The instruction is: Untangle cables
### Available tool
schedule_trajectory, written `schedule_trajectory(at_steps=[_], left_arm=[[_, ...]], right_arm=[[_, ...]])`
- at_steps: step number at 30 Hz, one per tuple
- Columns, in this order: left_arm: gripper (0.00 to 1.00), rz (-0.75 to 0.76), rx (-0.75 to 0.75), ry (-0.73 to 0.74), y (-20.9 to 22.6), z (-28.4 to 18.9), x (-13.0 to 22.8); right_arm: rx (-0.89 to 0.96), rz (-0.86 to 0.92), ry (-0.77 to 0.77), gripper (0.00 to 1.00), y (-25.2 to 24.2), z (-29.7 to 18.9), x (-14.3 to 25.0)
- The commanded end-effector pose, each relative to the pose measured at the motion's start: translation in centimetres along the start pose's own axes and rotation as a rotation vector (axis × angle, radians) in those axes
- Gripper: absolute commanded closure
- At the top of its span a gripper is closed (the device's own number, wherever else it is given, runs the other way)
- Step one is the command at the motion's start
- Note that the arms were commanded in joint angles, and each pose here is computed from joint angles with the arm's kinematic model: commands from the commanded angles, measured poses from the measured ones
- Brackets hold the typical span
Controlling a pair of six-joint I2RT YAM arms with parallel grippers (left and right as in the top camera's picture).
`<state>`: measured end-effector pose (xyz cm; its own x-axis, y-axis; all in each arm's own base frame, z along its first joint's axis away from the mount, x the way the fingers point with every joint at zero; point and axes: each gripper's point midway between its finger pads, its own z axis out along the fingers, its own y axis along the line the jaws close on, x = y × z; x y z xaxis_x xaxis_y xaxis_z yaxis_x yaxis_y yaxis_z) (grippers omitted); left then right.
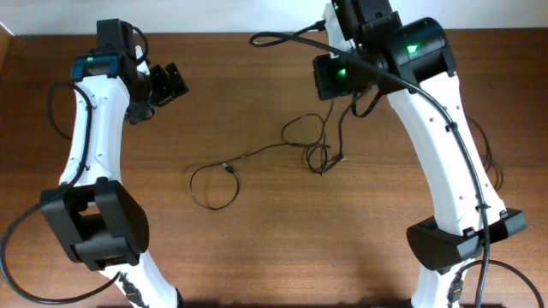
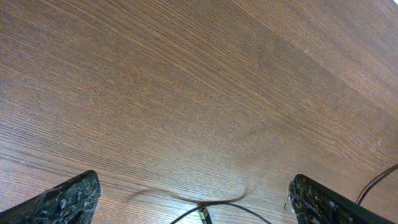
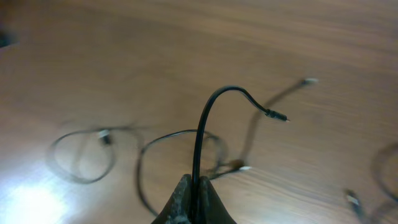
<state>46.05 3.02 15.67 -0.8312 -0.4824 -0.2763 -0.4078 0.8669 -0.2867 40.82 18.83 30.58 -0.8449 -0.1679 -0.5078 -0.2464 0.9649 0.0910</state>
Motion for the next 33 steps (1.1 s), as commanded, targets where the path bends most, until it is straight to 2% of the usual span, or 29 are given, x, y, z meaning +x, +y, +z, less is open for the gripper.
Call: schedule_trajectory(at_steps=[1, 11, 14, 17, 18, 19, 20, 22, 23, 26, 30, 33], left_arm=[[0.01, 0.011, -0.004, -0.009, 0.0, -0.2, -0.2], [0.01, -0.035, 0.045, -0.018, -0.9, -0.2, -0.6], [0.01, -0.018, 0.104, 0.129, -1.8, 0.0, 2.8], [0.02, 0.035, 0.087, 0.325, -2.9, 1.0, 8.3], [0.06, 0.048, 0.082, 0.354, -3.2, 1.5, 9.4], [0.13, 0.054, 0.106, 0.392, -3.9, 1.9, 10.7], [0.29, 0.054, 0.179, 0.447, -5.4, 2.4, 12.3], [0.42, 0.015, 0.345, 0.543, -8.4, 2.9, 14.9], [0.43, -0.026, 0.39, 0.58, -9.4, 3.1, 15.8], [0.37, -0.164, 0.487, 0.701, -12.3, 3.3, 18.5], [0.34, -0.407, 0.348, 0.827, -14.1, 3.6, 21.8], [0.25, -0.414, 0.361, 0.815, -16.7, 4.1, 22.6]], right_arm=[[0.176, 0.082, -0.012, 0.96, -2.9, 0.3, 0.1], [0.184, 0.111, 0.015, 0.96, -3.0, 1.3, 0.5], [0.186, 0.11, 0.018, 0.96, -3.0, 1.3, 0.6], [0.188, 0.112, 0.021, 0.96, -3.1, 1.4, 0.6], [0.191, 0.116, 0.022, 0.96, -3.3, 1.5, 0.6], [0.195, 0.121, 0.028, 0.96, -3.6, 1.7, 0.6], [0.2, 0.127, 0.035, 0.96, -3.9, 1.8, 0.7], [0.209, 0.134, 0.064, 0.96, -4.5, 2.2, 1.2], [0.212, 0.133, 0.072, 0.96, -4.6, 2.2, 1.4], [0.198, 0.133, 0.079, 0.96, -4.3, 2.3, 1.5], [0.162, 0.136, 0.087, 0.96, -3.6, 2.4, 1.6], [0.161, 0.136, 0.085, 0.96, -3.6, 2.4, 1.5]])
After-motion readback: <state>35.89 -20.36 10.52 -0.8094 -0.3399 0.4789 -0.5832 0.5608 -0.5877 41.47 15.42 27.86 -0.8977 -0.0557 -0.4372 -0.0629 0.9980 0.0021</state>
